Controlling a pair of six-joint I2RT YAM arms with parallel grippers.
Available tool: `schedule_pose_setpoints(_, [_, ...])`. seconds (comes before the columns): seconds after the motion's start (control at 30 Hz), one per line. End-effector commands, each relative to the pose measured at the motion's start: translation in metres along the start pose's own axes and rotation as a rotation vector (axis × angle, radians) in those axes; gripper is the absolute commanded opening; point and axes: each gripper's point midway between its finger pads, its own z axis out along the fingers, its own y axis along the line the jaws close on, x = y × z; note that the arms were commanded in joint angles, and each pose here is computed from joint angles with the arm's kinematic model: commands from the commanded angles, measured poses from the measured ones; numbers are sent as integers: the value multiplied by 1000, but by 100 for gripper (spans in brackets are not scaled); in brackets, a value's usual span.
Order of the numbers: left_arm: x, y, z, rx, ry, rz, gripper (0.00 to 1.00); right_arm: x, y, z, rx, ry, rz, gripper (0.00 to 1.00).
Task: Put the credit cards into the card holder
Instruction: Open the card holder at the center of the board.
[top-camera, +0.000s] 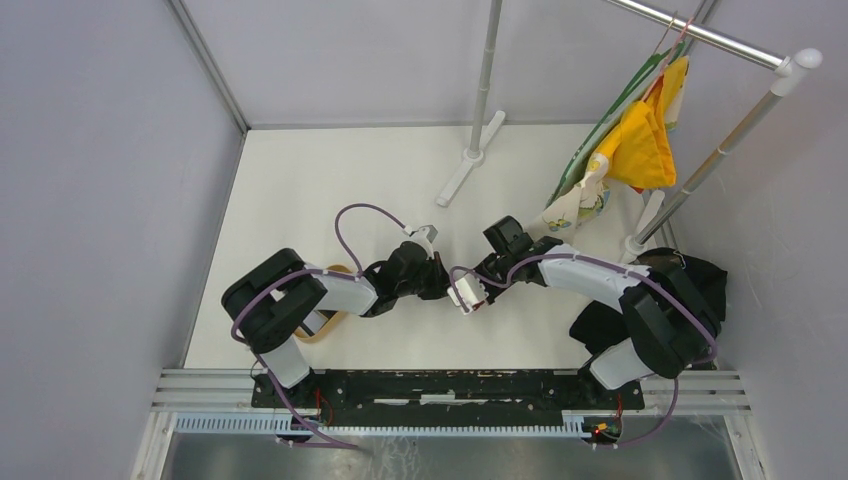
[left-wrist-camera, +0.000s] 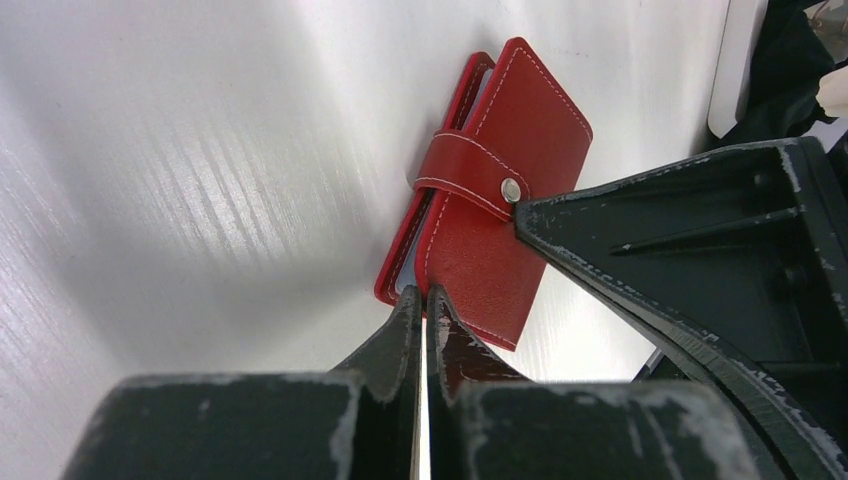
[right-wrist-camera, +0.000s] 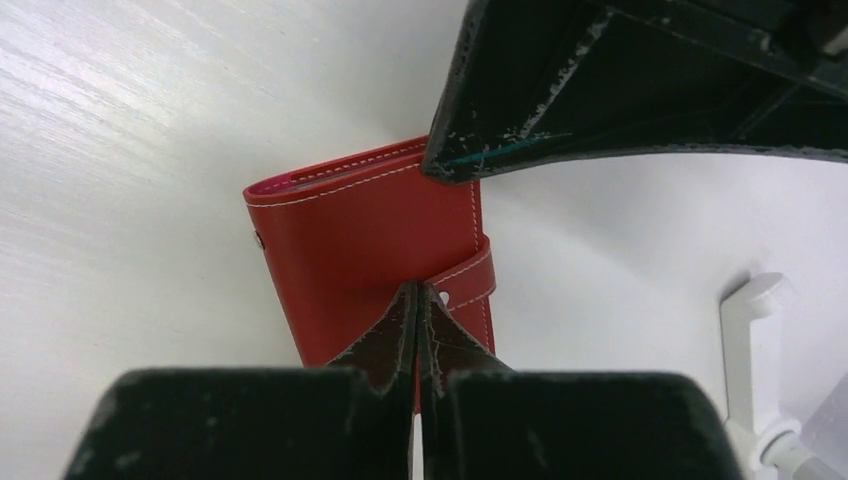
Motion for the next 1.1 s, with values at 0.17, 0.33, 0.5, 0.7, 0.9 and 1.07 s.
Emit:
schedule_pose_setpoints(0.17, [20, 18, 2, -37, 65, 60, 2, 12, -36, -24, 190, 82, 8, 0])
schedule_pose_setpoints(0.33, [23, 22, 3, -42, 69, 54, 2, 16, -44, -29, 239, 96, 32, 0])
schedule_pose_setpoints(0.5, [22, 22, 2, -43, 64, 47, 2, 11, -39, -28, 208, 56, 34, 0])
schedule_pose_setpoints(0.7, [18, 18, 3, -43, 58, 35, 2, -11, -6, -17, 39, -77, -45, 26])
schedule_pose_setpoints(0.9, [19, 16, 2, -37, 62, 39, 2, -2, -7, -11, 55, -45, -2, 37])
schedule_pose_setpoints(1.07, [22, 16, 2, -28, 70, 46, 2, 6, -12, -4, 79, -16, 42, 37])
